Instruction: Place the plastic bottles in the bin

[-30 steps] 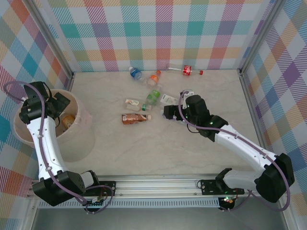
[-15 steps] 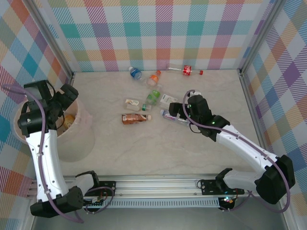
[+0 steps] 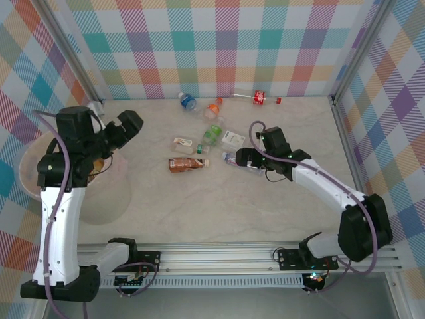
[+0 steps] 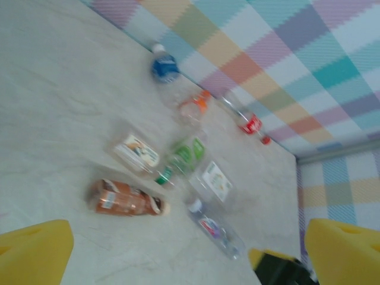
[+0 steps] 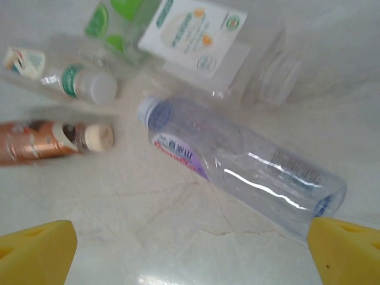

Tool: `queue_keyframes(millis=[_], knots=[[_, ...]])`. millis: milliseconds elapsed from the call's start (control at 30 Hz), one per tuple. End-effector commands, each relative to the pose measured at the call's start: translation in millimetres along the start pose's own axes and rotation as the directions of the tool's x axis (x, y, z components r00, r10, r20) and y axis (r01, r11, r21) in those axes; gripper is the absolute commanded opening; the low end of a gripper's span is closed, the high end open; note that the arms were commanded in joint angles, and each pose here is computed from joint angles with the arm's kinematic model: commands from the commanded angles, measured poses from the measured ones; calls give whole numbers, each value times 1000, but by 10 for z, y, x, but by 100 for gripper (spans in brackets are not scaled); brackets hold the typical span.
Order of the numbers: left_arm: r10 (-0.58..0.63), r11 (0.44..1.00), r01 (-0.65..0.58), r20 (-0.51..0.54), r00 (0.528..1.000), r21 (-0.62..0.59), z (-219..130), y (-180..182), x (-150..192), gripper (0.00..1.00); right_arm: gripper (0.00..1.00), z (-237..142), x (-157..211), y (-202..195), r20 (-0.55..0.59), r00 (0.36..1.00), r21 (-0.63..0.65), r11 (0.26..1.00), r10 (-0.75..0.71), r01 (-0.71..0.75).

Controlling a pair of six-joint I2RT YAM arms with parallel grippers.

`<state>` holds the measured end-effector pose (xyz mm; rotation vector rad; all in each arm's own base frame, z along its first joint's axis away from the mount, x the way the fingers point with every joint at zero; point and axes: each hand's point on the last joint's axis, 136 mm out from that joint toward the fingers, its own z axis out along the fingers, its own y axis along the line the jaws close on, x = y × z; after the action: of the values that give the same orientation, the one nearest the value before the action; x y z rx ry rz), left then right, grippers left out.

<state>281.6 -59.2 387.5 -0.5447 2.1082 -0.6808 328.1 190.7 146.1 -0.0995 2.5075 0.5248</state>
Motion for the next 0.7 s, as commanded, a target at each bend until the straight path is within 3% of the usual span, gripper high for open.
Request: queue_keyframes(millis=[0, 200, 367, 467, 667], knots=[[21, 995, -17, -49, 999, 94, 92, -285, 115, 100, 100, 23, 78, 59, -114, 979, -81, 983, -172, 163], [71, 989, -56, -117, 991, 135, 264, -470, 320, 100, 100, 218, 206, -163, -231, 892, -80, 921, -388, 380], [81, 988, -60, -147, 986, 142, 379, -504, 385, 100, 96, 439, 315, -318, -276, 770, -108, 815, -575, 570], [82, 989, -62, -149, 985, 133, 408, -491, 397, 100, 95, 581, 386, -483, -349, 697, -98, 764, -626, 638], [84, 991, -67, -149, 985, 113, 425, -447, 405, 100, 94, 763, 347, -576, -387, 657, -79, 733, -647, 676]])
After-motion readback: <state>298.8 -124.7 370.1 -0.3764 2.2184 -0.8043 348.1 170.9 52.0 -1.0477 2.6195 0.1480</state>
